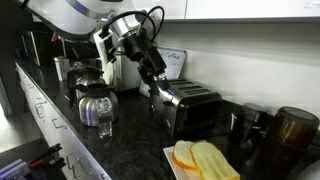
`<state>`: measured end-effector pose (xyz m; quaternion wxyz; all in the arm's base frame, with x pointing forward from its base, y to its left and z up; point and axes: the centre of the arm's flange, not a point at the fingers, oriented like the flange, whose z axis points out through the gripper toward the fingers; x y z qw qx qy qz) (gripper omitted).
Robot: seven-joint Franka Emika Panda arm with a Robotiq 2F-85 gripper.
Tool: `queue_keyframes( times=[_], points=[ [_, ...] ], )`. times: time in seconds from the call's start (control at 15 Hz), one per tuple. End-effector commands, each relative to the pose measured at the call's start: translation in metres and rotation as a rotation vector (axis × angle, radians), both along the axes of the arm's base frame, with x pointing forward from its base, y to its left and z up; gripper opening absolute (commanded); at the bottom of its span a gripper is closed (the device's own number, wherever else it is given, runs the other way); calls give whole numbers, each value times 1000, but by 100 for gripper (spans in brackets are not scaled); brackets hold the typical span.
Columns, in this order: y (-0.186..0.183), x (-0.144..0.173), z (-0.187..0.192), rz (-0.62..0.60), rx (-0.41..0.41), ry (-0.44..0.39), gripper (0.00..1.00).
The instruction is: Take the slice of bread from the toaster and put it on the white plate
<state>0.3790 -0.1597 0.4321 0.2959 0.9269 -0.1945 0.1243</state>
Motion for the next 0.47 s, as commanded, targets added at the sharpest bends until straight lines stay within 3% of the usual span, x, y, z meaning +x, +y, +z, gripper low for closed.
queue_keyframes(
  times=[0.0, 0.4],
  points=[
    [1, -1, 0, 1, -1, -1, 100],
    [1, 1, -6, 0, 1, 13, 100]
  ],
)
